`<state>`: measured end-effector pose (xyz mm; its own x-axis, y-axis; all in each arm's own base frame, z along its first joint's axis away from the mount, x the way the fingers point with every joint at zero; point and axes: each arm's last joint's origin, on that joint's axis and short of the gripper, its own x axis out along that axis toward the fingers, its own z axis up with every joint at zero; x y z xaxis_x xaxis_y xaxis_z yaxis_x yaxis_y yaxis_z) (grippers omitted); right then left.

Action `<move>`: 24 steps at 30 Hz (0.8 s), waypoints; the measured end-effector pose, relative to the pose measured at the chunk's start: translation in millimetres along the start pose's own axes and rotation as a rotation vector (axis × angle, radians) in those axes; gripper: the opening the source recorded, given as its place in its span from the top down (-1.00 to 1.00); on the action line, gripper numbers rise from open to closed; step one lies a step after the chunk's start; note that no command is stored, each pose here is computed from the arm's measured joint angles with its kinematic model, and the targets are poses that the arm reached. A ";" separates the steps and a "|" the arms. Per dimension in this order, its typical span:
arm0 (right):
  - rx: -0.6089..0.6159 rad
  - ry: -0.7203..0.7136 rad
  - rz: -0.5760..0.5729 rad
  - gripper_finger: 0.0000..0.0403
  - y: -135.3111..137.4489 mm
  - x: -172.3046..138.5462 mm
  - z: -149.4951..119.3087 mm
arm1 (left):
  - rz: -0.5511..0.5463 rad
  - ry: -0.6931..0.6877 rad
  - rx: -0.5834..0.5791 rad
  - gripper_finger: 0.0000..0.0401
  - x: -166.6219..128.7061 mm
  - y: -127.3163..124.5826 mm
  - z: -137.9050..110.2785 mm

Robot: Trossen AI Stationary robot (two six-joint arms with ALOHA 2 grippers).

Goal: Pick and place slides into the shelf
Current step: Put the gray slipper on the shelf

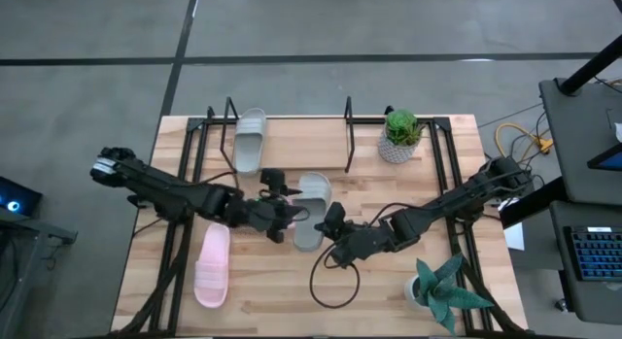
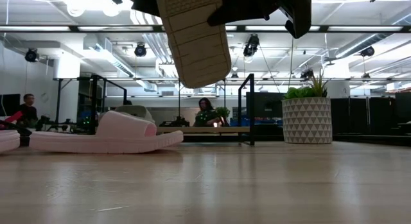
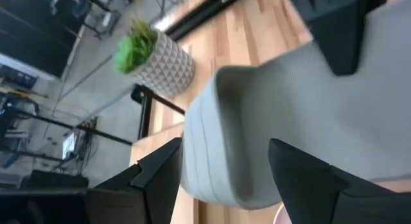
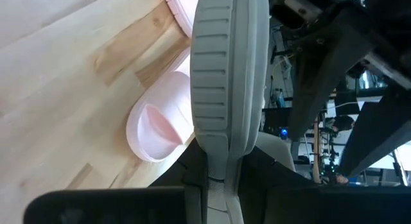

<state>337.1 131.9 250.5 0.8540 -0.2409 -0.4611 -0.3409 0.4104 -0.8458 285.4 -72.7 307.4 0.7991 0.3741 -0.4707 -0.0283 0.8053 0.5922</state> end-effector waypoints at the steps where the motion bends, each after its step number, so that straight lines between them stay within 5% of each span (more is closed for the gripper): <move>1: 0.000 0.000 0.000 0.80 0.1 0.0 -0.1 | -0.002 0.020 0.003 -0.07 3.6 0.8 0.3; 15: -0.003 0.003 0.002 0.80 0.8 0.2 -0.6 | 0.017 0.145 0.049 -0.04 37.1 11.7 -2.1; 24: -0.010 0.012 -0.008 0.80 0.0 0.6 -1.2 | 0.024 0.167 0.104 0.54 43.9 20.2 -6.8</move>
<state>337.1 130.7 249.9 0.8517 -0.2551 -0.4577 -0.3382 0.3996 -0.8520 315.8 -36.9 294.3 0.6882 0.4704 -0.5524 0.0233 0.7467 0.6648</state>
